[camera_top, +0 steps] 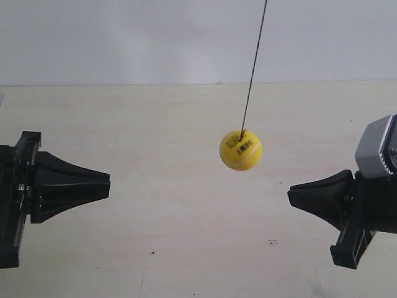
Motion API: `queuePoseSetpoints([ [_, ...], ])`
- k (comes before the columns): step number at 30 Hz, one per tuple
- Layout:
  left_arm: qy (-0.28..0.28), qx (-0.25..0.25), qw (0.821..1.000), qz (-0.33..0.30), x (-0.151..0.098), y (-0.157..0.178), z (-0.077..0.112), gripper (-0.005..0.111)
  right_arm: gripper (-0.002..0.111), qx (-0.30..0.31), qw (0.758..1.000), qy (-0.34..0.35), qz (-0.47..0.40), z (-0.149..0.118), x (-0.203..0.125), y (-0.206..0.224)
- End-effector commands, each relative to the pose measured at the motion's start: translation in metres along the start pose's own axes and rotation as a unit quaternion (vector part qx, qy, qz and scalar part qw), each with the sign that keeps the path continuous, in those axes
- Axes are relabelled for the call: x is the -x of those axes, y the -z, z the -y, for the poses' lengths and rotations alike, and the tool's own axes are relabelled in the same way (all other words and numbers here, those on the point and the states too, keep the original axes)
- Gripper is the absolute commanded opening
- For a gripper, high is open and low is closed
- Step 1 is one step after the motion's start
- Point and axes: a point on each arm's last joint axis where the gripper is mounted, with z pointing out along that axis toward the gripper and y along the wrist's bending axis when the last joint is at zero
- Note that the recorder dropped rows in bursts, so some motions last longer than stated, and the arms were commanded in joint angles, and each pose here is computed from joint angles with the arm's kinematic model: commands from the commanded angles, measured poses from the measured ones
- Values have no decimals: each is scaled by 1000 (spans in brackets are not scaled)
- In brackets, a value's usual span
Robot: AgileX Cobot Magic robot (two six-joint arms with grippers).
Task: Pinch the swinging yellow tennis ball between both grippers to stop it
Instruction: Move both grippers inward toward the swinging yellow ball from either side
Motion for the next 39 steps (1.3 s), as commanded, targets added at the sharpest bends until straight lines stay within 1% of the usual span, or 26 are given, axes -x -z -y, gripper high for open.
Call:
queuePoseSetpoints([
  [1,-12,-24,1000,15,0,-2,1,5,0,15,1000,10,8,-3,2,0],
  [6,6,-22,1000,17,-14,-10,-12,5,0,13,1000,15,12,-2,3,0],
  [11,17,-39,999,1,-19,-17,-27,5,0,17,999,23,28,-3,6,0],
  [14,31,-46,998,-4,-23,-20,-32,5,0,25,999,26,36,-4,7,0],
  [18,30,-73,997,-12,-25,-31,-29,5,0,29,999,27,35,-5,7,0],
  [20,18,-94,995,-18,-23,-38,-26,5,0,35,998,27,33,-6,7,0],
  [24,7,-120,993,-23,-17,-47,-22,5,0,44,998,23,29,-8,6,0],
  [28,4,-128,992,-24,-14,-50,-21,5,0,47,998,24,27,-8,5,0],
  [39,4,-123,992,-20,-14,-50,-22,5,0,62,997,26,32,-11,6,1],
])
